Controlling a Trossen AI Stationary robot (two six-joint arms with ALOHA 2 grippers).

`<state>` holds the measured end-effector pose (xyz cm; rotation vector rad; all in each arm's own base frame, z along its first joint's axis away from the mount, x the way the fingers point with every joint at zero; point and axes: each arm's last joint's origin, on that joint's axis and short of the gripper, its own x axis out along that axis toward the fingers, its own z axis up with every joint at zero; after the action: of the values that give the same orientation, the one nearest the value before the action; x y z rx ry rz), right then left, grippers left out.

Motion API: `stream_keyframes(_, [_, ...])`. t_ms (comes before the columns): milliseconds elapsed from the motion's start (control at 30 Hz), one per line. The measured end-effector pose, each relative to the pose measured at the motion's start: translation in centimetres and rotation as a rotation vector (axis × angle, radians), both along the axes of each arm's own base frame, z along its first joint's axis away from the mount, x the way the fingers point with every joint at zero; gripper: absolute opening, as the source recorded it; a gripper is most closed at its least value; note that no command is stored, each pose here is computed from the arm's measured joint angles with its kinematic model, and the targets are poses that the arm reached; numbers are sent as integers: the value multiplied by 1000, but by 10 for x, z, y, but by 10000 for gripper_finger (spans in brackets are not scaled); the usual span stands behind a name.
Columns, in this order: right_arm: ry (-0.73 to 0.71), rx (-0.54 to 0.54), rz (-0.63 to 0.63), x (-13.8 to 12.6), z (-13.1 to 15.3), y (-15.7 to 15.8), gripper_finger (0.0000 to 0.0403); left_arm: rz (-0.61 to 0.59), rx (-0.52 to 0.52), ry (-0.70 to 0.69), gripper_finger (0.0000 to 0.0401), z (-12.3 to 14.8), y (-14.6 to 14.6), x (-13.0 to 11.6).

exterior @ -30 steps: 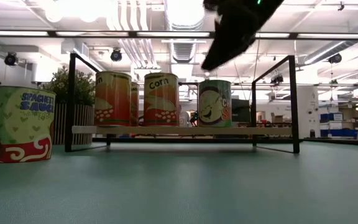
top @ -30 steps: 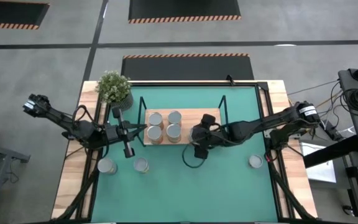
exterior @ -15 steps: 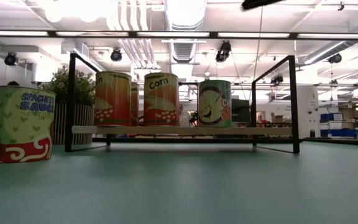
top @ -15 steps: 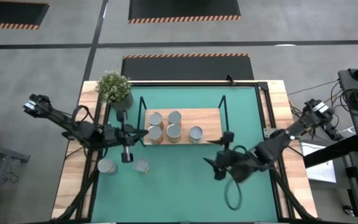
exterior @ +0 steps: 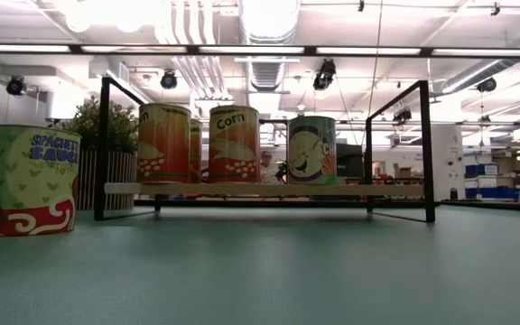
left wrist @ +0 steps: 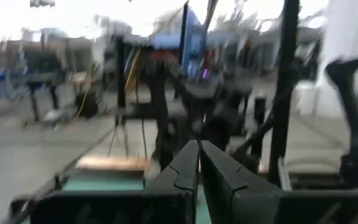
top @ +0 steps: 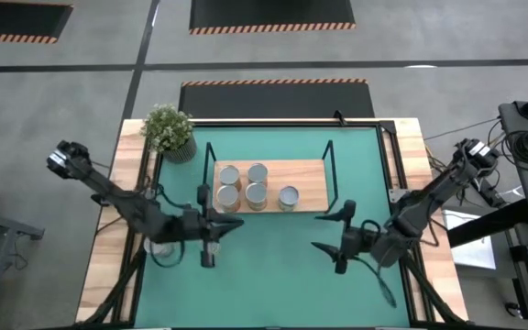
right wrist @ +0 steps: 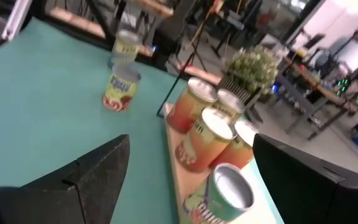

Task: Pick and place cans onto a shelf
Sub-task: Put the canned spaghetti sauce on the shelf

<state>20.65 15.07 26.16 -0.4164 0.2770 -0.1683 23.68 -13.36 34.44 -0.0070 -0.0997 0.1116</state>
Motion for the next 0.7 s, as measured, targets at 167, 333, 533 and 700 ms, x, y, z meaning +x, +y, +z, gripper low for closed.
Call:
stream_keyframes(167, [-61,5,13,-14,12,-12,327,71,-82,304,0,11,-17,17])
stream_keyframes(333, [-107,52,87,-27,29,-21,327,152,-230,826,0,1,-19,18])
stream_keyframes(533, [-106,91,222,-33,34,-23,327,217,-172,1302,0,-27,-45,14])
stream_keyframes(700, [-105,71,226,-33,34,-23,327,170,-99,1424,0,-51,-63,18])
